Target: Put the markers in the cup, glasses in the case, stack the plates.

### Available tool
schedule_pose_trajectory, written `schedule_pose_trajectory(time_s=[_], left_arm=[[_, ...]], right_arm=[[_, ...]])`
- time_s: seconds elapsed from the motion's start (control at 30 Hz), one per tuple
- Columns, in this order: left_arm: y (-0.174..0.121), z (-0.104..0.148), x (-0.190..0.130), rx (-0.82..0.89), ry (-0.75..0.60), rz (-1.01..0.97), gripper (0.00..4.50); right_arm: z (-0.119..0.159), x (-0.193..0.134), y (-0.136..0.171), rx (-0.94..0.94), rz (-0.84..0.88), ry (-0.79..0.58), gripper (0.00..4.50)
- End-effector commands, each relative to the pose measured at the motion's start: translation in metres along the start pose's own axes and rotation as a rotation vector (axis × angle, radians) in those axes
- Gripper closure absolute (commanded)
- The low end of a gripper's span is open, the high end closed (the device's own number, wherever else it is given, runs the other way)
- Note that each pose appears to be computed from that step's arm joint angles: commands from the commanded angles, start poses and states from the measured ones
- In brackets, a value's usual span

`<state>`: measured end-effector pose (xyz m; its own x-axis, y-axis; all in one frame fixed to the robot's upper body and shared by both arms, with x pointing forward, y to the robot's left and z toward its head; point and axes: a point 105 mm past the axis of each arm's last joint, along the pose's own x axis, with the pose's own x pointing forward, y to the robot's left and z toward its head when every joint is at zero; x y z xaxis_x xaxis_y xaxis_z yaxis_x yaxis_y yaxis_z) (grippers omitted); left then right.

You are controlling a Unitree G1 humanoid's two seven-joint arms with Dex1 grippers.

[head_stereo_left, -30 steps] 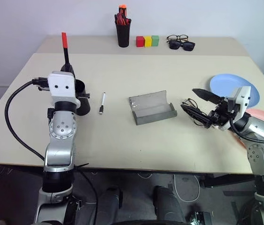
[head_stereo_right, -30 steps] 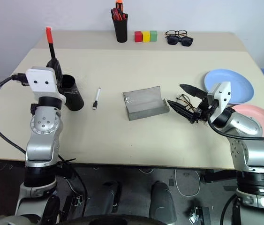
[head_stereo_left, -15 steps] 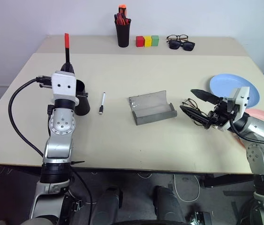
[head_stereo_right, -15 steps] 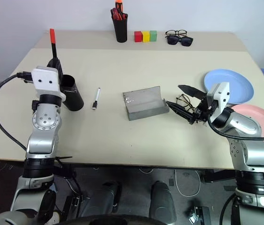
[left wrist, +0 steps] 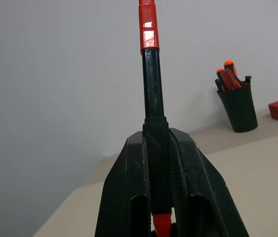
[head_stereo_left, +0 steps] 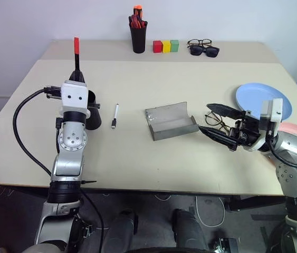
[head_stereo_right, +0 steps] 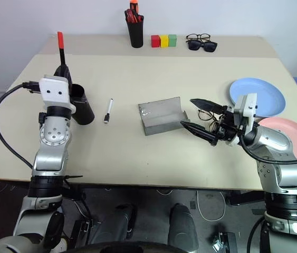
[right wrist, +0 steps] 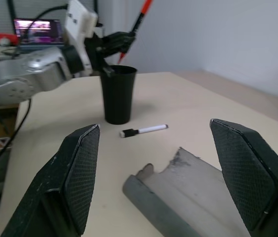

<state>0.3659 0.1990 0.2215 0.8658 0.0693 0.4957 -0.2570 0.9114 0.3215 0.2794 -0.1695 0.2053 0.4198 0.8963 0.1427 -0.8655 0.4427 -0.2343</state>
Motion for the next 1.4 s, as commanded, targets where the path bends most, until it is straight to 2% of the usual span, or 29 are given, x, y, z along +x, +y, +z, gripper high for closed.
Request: schedule_pose_trajectory(time_s=[0.03,0.1,0.2,0.37,0.53,0.67,0.73,0.9,1.17,1.4], left_arm=[[0.001,0.010,0.000,0.008,-0.046,0.011,4.44],[0.000,0.008,-0.001,0.012,-0.041,0.009,4.44],[-0.001,0.007,-0.003,0.020,-0.045,-0.002,3.16],[-0.004,0.010,-0.008,-0.009,-0.059,-0.017,0.60],[-0.010,0.031,-0.013,-0.119,-0.117,-0.073,0.60],[-0.034,0.047,-0.020,-0.213,-0.099,-0.236,0.60],[-0.052,0.048,-0.027,-0.246,-0.018,-0.369,0.60],[-0.079,0.014,-0.050,-0.232,0.329,-0.601,0.60],[-0.083,-0.032,-0.061,-0.284,0.772,-0.499,0.60],[-0.078,-0.034,-0.046,-0.295,0.819,-0.406,0.60]], right_arm=[[0.011,0.005,0.004,-0.038,0.041,-0.028,0.88],[0.010,0.006,0.004,-0.040,0.045,-0.027,0.88],[0.009,0.005,0.003,-0.044,0.044,-0.026,0.88],[0.006,0.003,-0.001,-0.052,0.031,-0.022,0.88],[0.003,-0.002,-0.007,-0.061,0.006,-0.017,0.88],[0.002,-0.005,-0.010,-0.064,-0.017,-0.015,0.88],[0.002,-0.007,-0.012,-0.065,-0.029,-0.012,0.88],[0.000,-0.010,-0.011,-0.071,-0.053,-0.003,0.88],[-0.003,-0.012,-0.008,-0.070,-0.081,0.008,0.88],[-0.001,-0.012,-0.007,-0.076,-0.099,0.009,0.88]])
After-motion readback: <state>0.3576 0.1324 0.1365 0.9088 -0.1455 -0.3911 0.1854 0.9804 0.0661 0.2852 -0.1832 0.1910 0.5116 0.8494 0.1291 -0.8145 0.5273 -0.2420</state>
